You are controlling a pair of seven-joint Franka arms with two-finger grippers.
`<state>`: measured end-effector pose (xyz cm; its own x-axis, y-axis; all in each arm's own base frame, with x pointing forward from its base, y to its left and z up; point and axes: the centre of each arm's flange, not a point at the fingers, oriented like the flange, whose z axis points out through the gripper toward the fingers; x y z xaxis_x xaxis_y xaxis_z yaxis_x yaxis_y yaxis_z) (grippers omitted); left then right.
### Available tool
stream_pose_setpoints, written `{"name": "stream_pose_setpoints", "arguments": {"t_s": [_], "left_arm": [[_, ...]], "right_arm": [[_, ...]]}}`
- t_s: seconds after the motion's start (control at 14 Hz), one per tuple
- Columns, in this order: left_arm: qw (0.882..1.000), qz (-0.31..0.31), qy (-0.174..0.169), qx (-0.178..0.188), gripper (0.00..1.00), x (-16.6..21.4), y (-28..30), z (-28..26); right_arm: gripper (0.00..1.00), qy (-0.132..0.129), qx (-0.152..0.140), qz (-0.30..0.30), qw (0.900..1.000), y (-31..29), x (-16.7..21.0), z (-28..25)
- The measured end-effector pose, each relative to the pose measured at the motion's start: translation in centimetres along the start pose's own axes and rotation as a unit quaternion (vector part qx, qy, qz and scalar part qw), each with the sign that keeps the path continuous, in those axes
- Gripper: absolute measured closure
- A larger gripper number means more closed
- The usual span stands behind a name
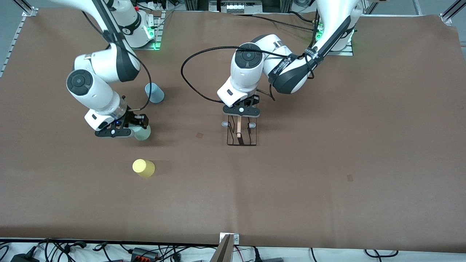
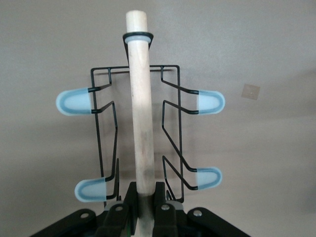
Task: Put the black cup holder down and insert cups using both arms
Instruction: 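Lift the mint cup and carry it toward the rack with the right gripper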
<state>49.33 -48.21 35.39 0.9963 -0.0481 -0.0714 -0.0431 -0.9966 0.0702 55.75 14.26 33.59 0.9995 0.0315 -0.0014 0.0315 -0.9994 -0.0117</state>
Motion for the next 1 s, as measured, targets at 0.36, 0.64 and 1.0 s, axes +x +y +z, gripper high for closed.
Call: {"name": "stream_pose_setpoints", "arguments": {"t_s": [0.36, 0.64, 1.0], "left_arm": [[1.0, -0.024, 0.01, -0.017, 0.84, -0.3, 0.3, 1.3], [0.999, -0.046, 0.016, -0.022, 0.65, -0.3, 0.5, 0.6], [0.998, -0.042, 0.003, 0.036, 0.19, 0.7, -3.3, -4.8]], "right_arm": [[0.33, -0.018, -0.008, 0.015, 1.0, -4.1, -2.2, -6.1], [0.33, -0.024, -0.01, 0.018, 1.0, -4.2, -2.3, -7.1], [0.33, -0.029, -0.002, 0.048, 0.998, -6.8, -3.1, -6.8]]}}
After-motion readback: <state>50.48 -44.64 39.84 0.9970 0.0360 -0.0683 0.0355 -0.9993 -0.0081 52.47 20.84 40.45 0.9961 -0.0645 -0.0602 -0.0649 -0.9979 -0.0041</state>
